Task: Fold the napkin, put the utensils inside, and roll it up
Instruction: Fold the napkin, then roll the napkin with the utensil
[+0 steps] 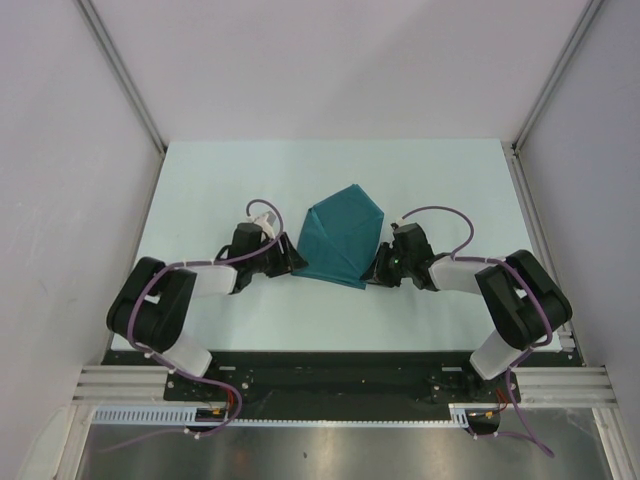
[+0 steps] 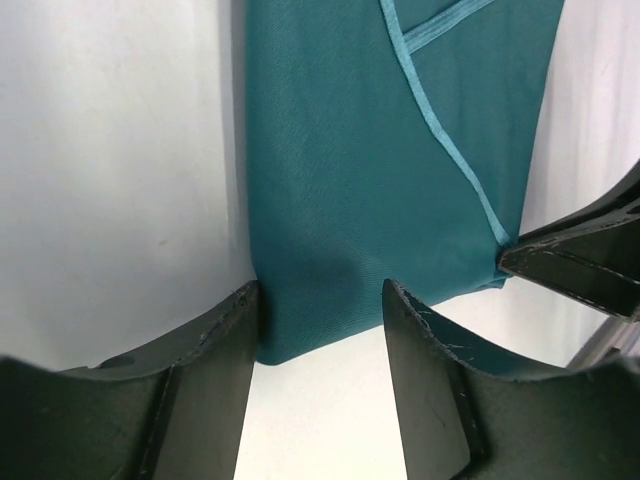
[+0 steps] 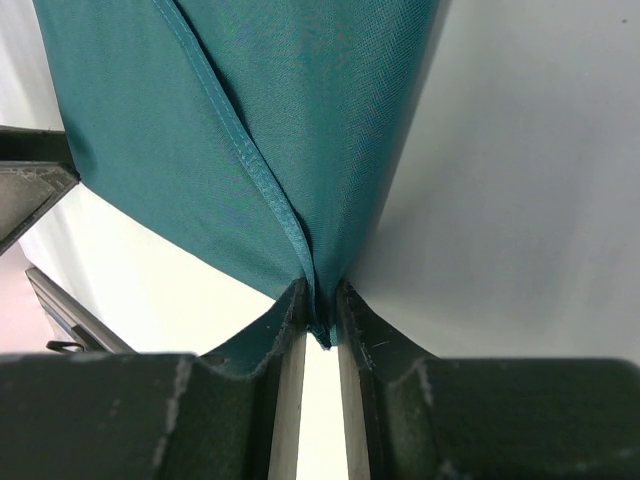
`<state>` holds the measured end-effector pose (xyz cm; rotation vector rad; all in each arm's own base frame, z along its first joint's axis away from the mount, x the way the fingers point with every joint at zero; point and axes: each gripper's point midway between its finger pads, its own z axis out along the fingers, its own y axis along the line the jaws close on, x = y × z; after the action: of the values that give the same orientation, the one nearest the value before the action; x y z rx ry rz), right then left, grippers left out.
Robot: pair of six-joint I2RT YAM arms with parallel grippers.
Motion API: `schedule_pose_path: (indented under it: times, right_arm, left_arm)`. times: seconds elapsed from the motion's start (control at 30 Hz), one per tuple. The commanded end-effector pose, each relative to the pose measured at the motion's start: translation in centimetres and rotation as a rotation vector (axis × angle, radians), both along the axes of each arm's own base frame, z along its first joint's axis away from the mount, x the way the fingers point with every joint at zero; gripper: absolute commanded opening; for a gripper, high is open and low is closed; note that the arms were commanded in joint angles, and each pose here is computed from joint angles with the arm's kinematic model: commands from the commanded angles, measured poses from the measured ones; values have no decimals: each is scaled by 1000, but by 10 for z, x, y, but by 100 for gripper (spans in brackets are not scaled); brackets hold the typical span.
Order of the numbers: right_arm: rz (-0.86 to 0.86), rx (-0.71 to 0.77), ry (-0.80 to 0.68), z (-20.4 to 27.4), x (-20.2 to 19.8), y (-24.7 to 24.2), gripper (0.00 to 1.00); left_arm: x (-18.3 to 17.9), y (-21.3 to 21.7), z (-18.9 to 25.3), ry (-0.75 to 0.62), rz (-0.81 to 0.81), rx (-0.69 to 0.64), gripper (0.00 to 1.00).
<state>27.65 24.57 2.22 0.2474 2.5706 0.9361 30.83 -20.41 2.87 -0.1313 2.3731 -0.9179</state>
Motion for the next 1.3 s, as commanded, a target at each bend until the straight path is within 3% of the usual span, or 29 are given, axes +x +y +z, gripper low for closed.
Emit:
schedule_pose_path:
  times: [0.0,0.2,0.4,0.63,0.73,0.77,0.83,0.87,0.97,1.27]
  right_arm:
    - [-5,-45,19,-6,-8,-7,23]
    - [0,-43,16,-5,-8,-5,23]
    - [0,-57,12,-5,-10,-6,23]
    - [2,-77,-48,9,-4,-11,26]
    - [23,-132,-155,27,6,-17,35]
    - [30,-149,-196,40,6,-20,44]
    - [69,-234,-303,54,11,-25,56]
    - [113,-241,-381,73,10,-14,67]
    - [196,-344,-551,89,9,0,82]
    - [270,-567,-846,94,12,64,88]
  left_arm:
    - [-26,26,-30,90,43,157,59]
    - [-28,22,-30,101,29,140,57]
    - [-38,10,-35,124,6,50,45]
    - [-31,-1,-27,119,-11,-1,16]
    - [-29,-8,-21,118,-43,-27,3]
    - [-29,-9,-20,121,-50,-34,0]
    - [-28,-13,-14,124,-70,-57,0]
    - [-27,-15,-13,123,-76,-63,0]
    - [-25,-15,-7,136,-85,-92,0]
    - [-14,-10,5,120,-68,-118,0]
